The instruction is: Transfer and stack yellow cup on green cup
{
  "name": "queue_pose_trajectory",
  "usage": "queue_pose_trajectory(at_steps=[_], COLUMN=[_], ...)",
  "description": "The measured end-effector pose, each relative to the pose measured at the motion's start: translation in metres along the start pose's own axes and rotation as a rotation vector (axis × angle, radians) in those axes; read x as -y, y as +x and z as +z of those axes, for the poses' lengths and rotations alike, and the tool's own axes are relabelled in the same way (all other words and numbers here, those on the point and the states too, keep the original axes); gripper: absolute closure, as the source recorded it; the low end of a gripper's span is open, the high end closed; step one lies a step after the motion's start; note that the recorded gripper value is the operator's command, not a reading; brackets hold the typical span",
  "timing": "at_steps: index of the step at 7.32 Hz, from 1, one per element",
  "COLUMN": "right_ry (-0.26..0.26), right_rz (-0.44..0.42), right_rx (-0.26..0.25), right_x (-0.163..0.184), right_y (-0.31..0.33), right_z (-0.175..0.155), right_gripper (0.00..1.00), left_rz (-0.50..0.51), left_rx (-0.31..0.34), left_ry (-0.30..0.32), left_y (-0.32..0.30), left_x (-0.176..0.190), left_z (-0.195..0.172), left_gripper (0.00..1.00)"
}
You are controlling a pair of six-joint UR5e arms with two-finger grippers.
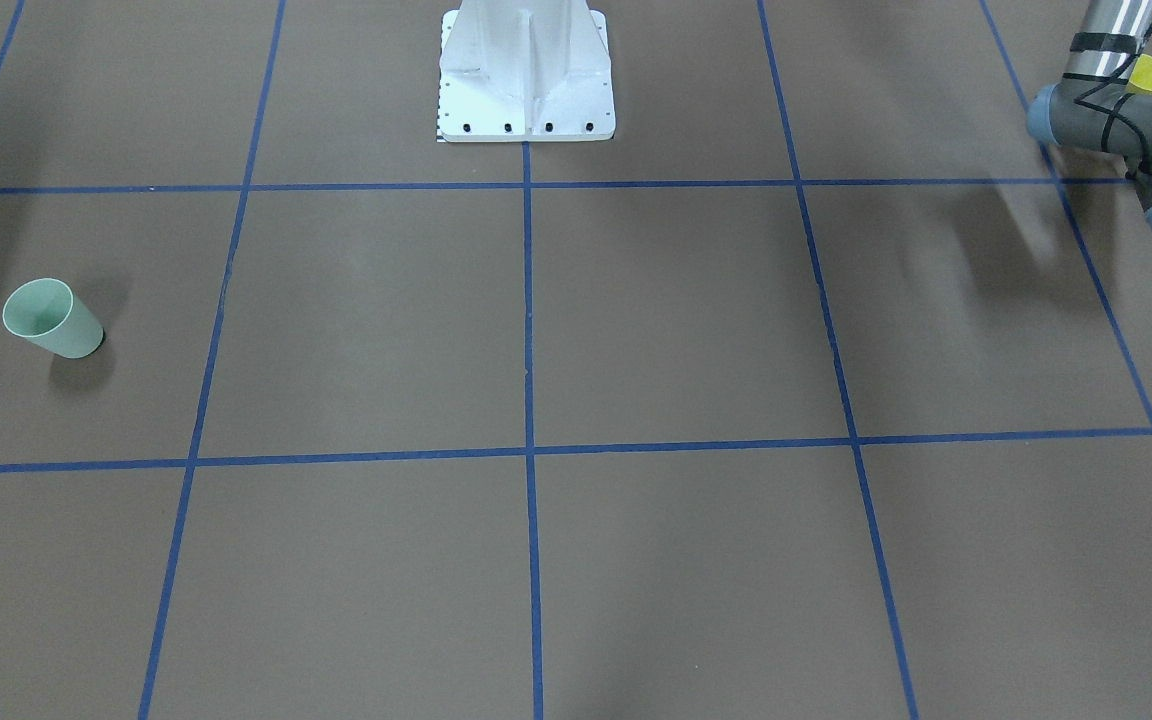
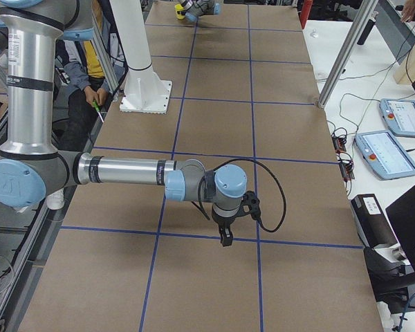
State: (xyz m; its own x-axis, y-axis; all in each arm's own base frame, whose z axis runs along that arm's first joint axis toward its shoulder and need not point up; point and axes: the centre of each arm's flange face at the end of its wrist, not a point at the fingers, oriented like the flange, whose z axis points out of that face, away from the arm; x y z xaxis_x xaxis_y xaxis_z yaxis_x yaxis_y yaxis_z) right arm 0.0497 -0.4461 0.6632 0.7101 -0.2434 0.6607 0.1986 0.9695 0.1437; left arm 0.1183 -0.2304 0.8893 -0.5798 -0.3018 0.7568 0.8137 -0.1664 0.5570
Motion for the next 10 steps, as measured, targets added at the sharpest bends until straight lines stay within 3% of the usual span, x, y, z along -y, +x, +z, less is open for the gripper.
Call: queue_pose_trajectory(at_steps=[1,2,3,7,10], right_ry=[-0.001,-0.001,-0.001,-0.001,-0.004], right_rz=[0.000,0.000,0.000,0.000,0.003], right_rx=[0.000,0.000,0.000,0.000,-0.001], right_x=[0.000,-0.001,-0.001,-0.001,-0.003], right_y=[0.000,0.000,0.000,0.000,0.001], right_z=[0.000,0.001,0.001,0.001,0.002], right_gripper=[0.00,0.00,0.00,0.00,0.00], left_rz=[-0.002,-0.002,0.000,0.063,0.157], left_rx=[0.002,0.002,0.001,-0.006,-0.046], left_ry=[0.002,0.004,0.005,0.019,0.092], left_y=[0.002,0.003,0.003,0.002,0.008], left_x=[0.000,0.000,-0.001,0.000,0.013], left_z=[0.002,0.004,0.004,0.004,0.008], left_gripper=[0.19,0.49,0.61,0.61,0.61])
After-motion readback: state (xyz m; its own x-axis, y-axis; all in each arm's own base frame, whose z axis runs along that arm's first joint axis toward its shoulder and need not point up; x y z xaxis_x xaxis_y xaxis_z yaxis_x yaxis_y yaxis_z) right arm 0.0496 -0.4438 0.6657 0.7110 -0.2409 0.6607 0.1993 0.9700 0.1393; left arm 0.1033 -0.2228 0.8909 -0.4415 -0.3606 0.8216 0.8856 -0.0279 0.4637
